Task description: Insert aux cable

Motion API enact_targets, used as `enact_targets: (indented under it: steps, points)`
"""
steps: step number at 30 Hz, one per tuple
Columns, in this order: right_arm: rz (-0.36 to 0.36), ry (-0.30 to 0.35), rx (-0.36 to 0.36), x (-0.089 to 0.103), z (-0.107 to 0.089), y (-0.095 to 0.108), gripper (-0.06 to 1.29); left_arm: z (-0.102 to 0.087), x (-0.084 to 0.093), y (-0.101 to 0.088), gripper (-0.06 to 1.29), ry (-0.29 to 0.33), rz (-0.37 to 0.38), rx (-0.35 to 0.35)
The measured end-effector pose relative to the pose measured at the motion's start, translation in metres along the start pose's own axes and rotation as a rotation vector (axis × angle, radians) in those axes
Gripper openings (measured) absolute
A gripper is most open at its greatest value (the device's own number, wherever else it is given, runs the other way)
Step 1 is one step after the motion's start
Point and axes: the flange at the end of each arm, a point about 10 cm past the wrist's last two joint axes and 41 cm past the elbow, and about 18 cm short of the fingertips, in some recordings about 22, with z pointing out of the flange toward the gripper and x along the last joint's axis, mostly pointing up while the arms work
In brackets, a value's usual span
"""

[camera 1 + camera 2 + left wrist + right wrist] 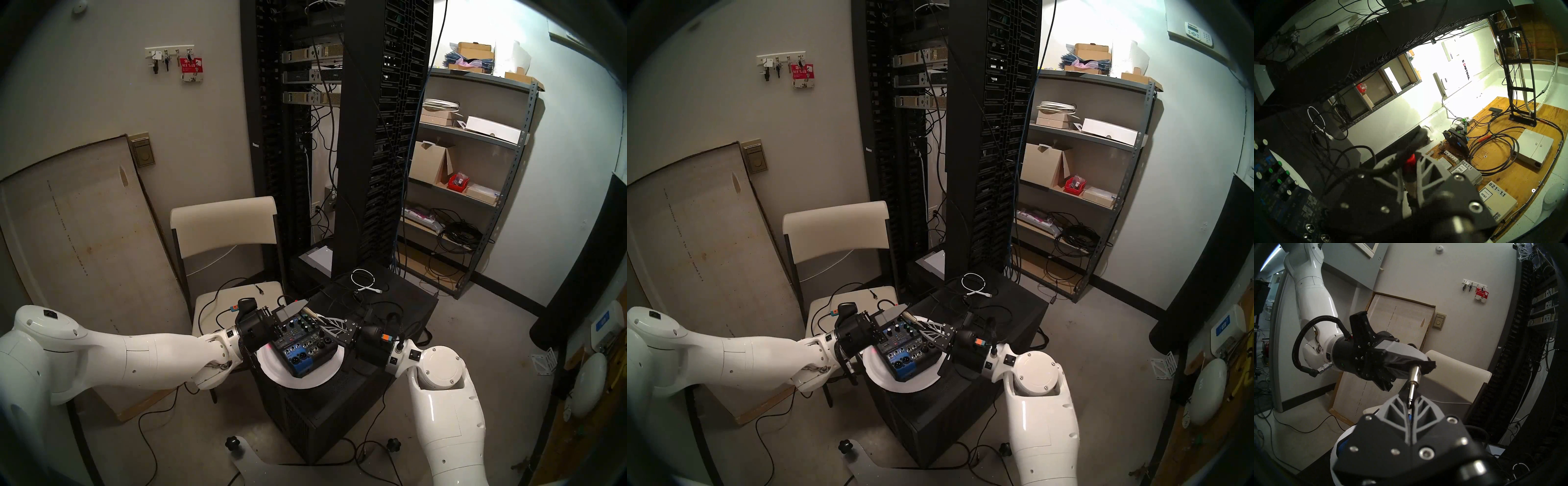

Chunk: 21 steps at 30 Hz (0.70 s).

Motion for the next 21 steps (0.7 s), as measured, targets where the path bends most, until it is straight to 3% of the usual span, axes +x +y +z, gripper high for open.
enact_targets:
  steps: [19,21]
  points:
    - [0.027,-0.015,0.042,-0.0012,-0.0005,-0.0059,-0.03,-0.0013,0.0042,0.0026,0.09,-0.045,0.09,-0.043]
    - [0.029,-0.016,0.046,-0.0008,-0.0001,-0.0061,0.07,-0.0017,0.0047,0.0029,0.09,-0.046,0.092,-0.045]
